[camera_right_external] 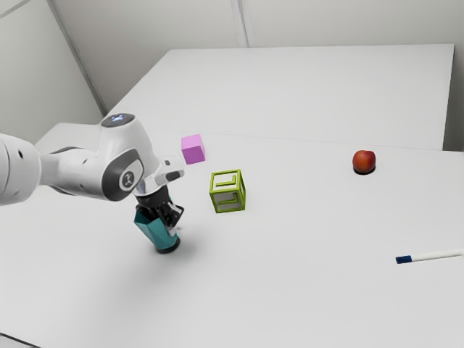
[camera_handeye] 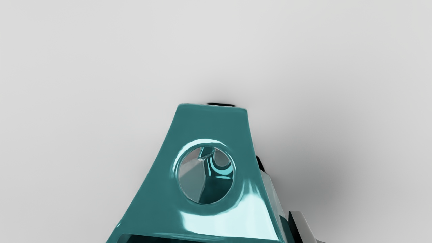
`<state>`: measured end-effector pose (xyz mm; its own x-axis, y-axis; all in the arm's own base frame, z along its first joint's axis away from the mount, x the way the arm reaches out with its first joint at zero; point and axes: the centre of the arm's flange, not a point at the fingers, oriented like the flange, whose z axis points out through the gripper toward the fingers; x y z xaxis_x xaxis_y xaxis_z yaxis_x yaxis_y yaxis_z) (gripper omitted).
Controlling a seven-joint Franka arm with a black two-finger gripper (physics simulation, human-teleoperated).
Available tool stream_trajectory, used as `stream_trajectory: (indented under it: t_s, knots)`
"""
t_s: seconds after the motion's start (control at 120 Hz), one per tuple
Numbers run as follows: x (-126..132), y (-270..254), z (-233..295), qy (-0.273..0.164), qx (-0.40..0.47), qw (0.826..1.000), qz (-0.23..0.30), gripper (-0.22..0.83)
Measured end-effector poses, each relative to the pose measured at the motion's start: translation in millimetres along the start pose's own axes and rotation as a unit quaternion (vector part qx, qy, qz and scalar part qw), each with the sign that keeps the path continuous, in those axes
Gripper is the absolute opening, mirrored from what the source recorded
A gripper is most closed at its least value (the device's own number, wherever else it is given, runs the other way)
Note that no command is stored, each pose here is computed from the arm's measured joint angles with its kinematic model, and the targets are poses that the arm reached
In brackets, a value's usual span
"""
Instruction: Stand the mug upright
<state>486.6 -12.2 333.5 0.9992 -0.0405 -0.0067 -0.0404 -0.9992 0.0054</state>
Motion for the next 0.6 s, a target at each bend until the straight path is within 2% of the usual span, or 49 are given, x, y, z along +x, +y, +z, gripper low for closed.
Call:
stream_trajectory:
  t_s: [0.342,0.6]
  knots:
    - [0.8,1.0,11.9,-0.01,0.0,1.0,-0.013,-0.16]
    - [0.9,5.5,3.4,-0.002,-0.005,1.0,-0.012,0.07]
